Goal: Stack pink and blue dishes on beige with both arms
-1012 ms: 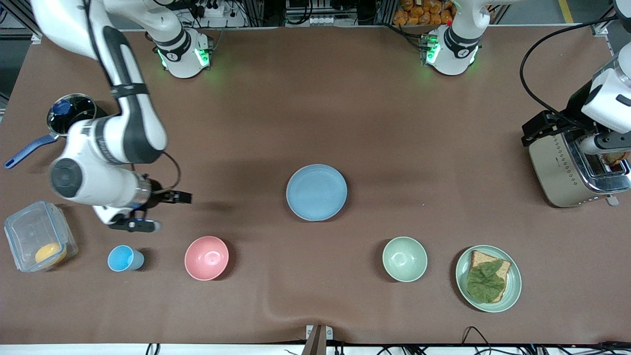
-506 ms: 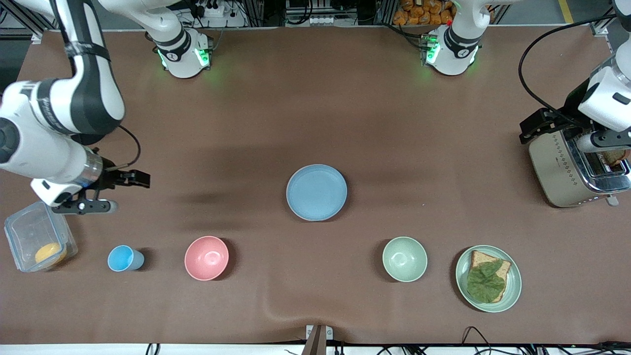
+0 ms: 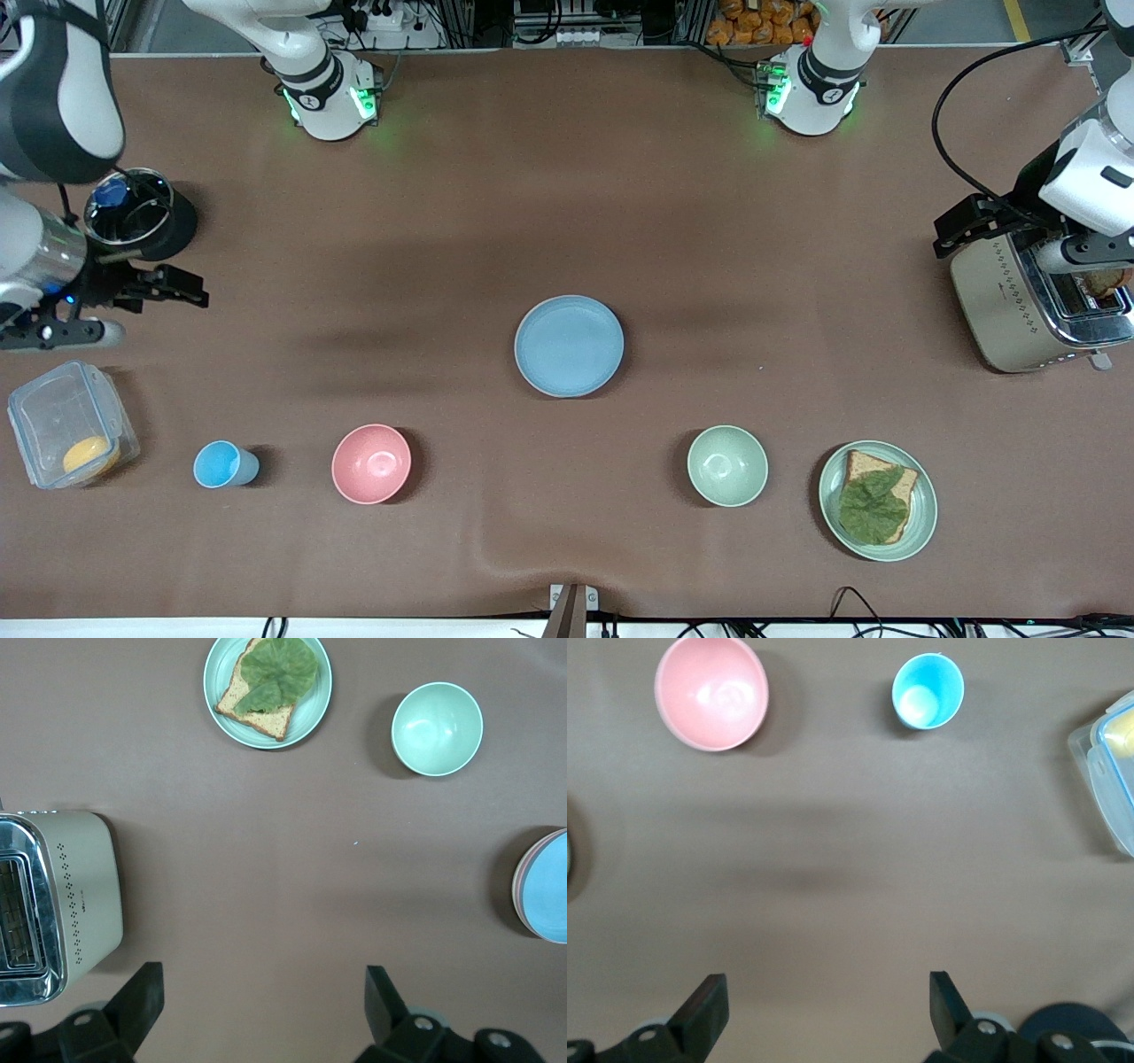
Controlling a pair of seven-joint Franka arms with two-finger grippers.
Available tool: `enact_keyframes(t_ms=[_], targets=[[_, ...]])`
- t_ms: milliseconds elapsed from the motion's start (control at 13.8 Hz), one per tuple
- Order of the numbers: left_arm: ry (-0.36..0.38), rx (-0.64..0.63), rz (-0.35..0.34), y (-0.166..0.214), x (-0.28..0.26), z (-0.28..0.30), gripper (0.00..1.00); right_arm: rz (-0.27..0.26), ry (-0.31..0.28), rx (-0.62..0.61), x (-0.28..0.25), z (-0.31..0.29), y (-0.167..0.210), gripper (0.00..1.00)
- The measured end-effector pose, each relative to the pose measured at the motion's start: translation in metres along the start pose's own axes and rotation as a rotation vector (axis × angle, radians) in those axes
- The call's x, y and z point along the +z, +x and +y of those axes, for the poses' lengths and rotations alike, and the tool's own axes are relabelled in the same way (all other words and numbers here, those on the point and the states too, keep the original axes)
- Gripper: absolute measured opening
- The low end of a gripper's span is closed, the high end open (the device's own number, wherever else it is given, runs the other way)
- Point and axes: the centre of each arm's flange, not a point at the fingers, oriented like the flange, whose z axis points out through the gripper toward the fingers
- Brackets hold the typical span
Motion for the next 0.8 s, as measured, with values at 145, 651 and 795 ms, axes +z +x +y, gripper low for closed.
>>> enact_keyframes(t_ms=[145, 651, 795], targets=[[0.000, 0.000, 0.000, 0.000, 0.000, 0.000, 1.00, 0.007, -0.001, -0.015, -0.035, -0.010, -0.026, 1.00], [0.000, -0.007, 0.001, 0.001, -0.001, -0.004, 1.00, -0.038, -0.008, 0.043, -0.062, -0.013, -0.059, 1.00], [-0.001, -0.011, 0.010, 0.001, -0.006, -0.006, 1.00, -0.040, -0.008, 0.057, -0.065, -0.008, -0.061, 1.00]])
